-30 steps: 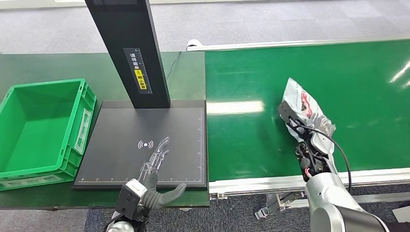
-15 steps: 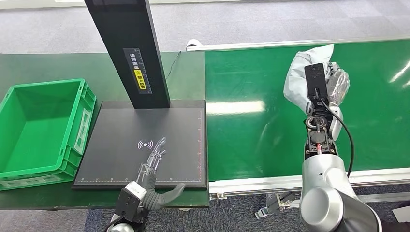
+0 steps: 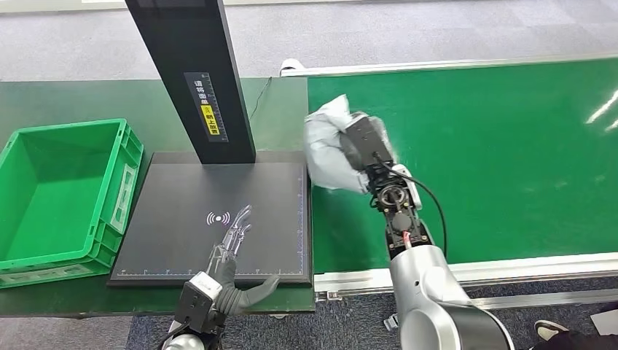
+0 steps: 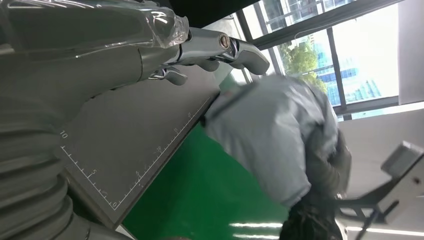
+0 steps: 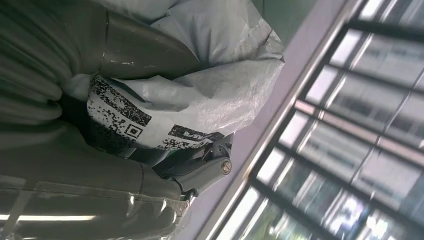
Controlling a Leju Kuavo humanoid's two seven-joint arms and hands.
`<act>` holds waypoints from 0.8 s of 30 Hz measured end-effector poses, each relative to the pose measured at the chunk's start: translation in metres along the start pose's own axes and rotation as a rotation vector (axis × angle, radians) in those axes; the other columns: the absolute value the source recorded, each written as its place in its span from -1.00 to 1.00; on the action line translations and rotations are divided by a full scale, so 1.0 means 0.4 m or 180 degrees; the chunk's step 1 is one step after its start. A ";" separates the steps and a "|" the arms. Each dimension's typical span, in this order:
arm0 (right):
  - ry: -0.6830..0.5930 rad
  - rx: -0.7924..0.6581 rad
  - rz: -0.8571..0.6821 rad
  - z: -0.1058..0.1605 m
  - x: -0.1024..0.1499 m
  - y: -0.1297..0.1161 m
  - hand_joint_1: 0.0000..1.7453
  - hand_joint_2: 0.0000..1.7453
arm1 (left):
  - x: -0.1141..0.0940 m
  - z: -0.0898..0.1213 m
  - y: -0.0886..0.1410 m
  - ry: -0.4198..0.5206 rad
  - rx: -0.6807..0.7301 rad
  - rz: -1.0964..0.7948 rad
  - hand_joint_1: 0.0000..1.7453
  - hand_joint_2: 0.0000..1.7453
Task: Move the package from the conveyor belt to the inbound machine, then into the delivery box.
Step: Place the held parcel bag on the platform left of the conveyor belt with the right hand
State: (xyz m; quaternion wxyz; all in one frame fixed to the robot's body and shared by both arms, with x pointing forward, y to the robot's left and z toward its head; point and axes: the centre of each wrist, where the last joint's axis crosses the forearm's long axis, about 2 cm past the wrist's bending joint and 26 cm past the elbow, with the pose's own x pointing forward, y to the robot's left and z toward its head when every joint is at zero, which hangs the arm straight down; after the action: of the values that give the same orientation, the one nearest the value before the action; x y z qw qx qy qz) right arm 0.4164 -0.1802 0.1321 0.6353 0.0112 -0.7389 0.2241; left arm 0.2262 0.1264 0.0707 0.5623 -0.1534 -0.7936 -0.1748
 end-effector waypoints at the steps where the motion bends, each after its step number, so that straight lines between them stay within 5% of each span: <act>1: -0.0020 0.0122 -0.0053 -0.003 0.009 0.025 1.00 1.00 | 0.000 -0.001 0.000 -0.0001 -0.0001 0.0000 -1.00 1.00; 10: -0.0069 0.0745 -0.0850 -0.043 0.114 0.168 1.00 1.00 | 0.000 -0.010 -0.001 -0.0019 -0.0057 0.0028 -1.00 1.00; 22: -0.0189 0.1171 -0.0693 -0.075 0.206 0.231 1.00 1.00 | -0.002 -0.016 0.001 -0.0024 -0.0067 0.0020 -1.00 1.00; 24: -0.0102 0.1222 -0.0709 -0.084 0.227 0.239 0.13 1.00 | -0.002 -0.015 0.000 -0.0024 -0.0066 0.0020 -1.00 1.00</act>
State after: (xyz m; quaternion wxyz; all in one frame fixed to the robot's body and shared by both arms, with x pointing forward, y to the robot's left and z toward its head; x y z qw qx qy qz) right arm 0.4015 -0.0583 0.1906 0.6306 0.2171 -0.6869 0.2889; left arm 0.2316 0.1238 0.0719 0.5582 -0.1624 -0.7933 -0.1807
